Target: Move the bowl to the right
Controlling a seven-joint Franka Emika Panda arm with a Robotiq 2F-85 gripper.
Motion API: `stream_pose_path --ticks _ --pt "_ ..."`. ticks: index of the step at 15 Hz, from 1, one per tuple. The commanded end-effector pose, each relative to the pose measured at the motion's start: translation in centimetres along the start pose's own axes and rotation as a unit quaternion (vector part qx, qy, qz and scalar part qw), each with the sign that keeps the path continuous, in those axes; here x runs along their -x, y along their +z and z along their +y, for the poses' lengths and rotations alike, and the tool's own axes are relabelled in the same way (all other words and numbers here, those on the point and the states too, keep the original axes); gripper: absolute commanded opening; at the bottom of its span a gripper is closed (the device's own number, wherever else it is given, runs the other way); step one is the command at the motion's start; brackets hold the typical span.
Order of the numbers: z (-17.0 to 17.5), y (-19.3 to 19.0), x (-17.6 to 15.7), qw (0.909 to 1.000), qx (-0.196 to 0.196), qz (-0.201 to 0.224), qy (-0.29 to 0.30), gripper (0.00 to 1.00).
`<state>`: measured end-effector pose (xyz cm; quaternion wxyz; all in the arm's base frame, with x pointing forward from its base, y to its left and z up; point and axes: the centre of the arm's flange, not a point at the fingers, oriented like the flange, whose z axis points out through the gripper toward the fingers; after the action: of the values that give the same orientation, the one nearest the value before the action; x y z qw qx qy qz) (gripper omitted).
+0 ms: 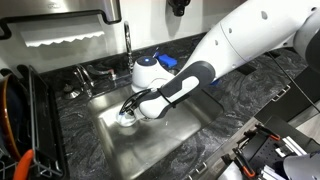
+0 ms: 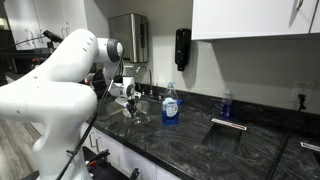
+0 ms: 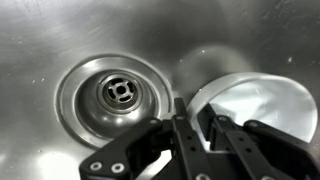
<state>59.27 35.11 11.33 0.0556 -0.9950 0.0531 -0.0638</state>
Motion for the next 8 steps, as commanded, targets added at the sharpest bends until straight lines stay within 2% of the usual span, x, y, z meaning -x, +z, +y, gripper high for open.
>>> stream_pose_path --ticks 1,8 --pt "-0.7 0.0 -0.5 0.9999 0.012 0.003 0.002 0.0" --pt "0.6 -1.2 -0.4 0.9996 0.016 0.015 0.019 0.02"
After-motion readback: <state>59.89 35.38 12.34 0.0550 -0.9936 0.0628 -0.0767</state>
